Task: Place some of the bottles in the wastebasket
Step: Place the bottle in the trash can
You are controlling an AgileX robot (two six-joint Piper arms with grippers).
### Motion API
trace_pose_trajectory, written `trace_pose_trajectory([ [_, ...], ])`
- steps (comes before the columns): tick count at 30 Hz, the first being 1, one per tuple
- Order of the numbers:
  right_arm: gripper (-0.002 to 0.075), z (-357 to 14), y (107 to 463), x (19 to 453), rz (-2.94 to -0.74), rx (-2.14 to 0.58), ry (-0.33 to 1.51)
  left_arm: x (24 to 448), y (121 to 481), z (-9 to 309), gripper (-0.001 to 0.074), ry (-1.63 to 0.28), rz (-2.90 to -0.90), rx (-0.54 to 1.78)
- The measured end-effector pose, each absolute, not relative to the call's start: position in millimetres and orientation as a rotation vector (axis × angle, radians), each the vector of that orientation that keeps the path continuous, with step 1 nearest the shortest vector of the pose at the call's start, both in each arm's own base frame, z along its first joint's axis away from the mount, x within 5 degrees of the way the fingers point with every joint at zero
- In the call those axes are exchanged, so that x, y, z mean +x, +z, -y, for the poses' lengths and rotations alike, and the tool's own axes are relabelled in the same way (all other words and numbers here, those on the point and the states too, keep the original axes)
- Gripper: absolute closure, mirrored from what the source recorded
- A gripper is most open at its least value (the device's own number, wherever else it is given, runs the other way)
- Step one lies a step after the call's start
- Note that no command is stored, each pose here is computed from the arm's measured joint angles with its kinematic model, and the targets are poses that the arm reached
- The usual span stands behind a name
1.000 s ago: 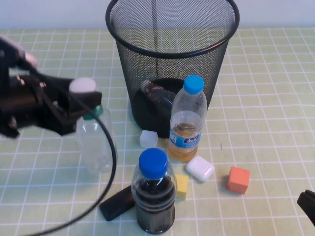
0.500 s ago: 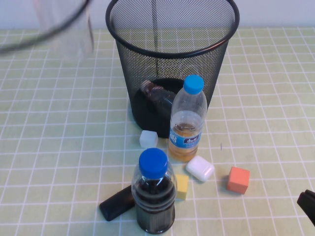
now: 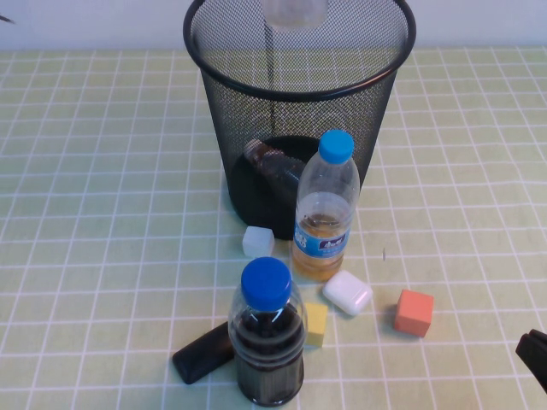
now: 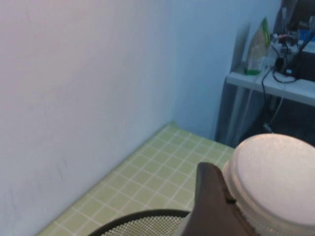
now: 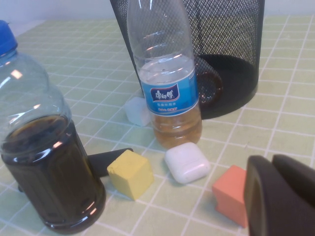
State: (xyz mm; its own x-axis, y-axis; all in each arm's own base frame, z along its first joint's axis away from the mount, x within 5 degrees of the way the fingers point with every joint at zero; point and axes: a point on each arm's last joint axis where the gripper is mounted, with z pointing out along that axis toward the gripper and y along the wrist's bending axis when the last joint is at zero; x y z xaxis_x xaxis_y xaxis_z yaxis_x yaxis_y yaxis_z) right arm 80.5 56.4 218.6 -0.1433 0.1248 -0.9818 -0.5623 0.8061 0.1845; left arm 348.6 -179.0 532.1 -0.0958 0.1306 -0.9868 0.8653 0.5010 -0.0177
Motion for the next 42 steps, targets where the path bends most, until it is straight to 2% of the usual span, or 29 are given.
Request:
trace_pose_trajectory([
  [6,0.0733,-56,219,80,-1.613,-0.354,0.617,399,463,218,0.0382,-0.831,-1.696,0.926],
  [12,0.0733,-56,219,80,-1.613,-0.354,0.617,426,419,228,0.0382,-0.771,-1.802,0.950],
  [20,0.0733,-56,219,80,-1.613,-0.354,0.617,433,397,225,0.0377,-0.683,-1.904,1.003],
  [26,0.0733,-56,219,80,-1.613,-0.354,0.617,436,386,226,0.0223,-0.694,-1.947,0.997],
  [30,0.0733,-56,219,80,-1.613,-0.354,0.617,434,389,226,0.0218,-0.729,-1.990,0.937],
  [32,0.0733,-56,219,80,-1.613,-0.354,0.617,427,397,223,0.0273,-0.754,-2.017,0.906],
  [33,0.0733,-56,219,80,-1.613,-0.354,0.617,422,405,221,0.0323,-0.758,-2.017,0.904],
  [37,0.0733,-56,219,80,-1.613,-0.354,0.617,390,445,208,0.0605,-0.740,-1.988,0.933],
  [38,0.0733,-56,219,80,-1.613,-0.354,0.617,380,457,204,0.0651,-0.724,-1.971,0.941],
  [42,0.0733,-56,219,80,-1.613,-0.354,0.617,336,505,185,0.0720,-0.667,-1.881,0.944],
])
